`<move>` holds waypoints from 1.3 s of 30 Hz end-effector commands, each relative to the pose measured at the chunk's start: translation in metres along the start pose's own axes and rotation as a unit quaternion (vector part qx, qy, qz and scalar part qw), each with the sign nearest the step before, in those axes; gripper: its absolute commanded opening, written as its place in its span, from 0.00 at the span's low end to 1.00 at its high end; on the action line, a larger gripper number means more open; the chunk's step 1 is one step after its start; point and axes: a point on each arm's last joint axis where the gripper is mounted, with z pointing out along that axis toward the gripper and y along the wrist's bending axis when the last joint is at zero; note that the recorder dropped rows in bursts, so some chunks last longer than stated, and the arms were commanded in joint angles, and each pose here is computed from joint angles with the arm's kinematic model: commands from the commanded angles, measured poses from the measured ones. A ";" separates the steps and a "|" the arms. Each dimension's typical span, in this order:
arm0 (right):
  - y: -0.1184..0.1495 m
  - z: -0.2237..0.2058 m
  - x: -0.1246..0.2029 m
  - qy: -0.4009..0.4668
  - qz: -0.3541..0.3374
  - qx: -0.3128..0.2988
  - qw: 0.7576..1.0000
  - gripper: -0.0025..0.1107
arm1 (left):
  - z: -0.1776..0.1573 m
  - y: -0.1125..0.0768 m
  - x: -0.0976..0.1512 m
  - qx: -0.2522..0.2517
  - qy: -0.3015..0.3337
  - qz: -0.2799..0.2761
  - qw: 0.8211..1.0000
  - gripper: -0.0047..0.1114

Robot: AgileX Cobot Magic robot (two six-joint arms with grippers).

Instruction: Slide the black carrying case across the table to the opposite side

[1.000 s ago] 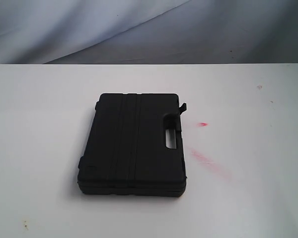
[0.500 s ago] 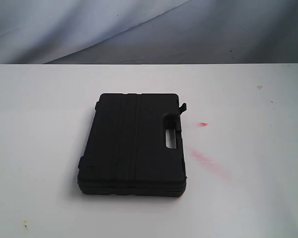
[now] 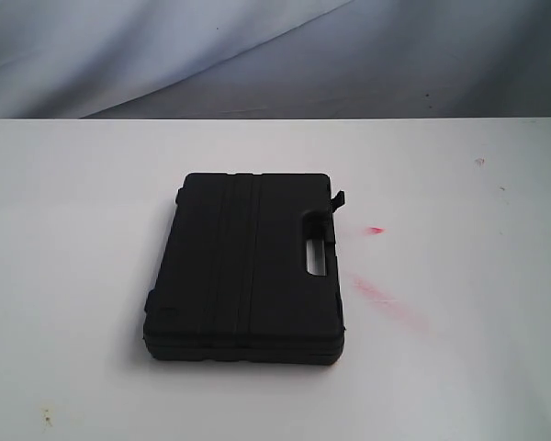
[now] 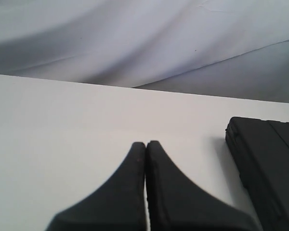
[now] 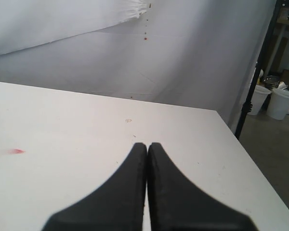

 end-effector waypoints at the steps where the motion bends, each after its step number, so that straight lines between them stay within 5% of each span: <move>1: 0.000 0.000 0.001 0.000 0.005 0.001 1.000 0.02 | 0.000 0.001 0.001 -0.006 0.000 -0.008 1.000 0.04; 9: 0.000 0.000 0.001 0.000 0.005 0.001 1.000 0.02 | 0.000 0.003 0.001 -0.015 -0.002 0.032 0.999 0.04; 39: 0.000 0.000 0.000 -0.008 0.005 0.003 1.000 0.02 | 0.000 0.003 0.001 -0.015 -0.003 0.035 0.999 0.04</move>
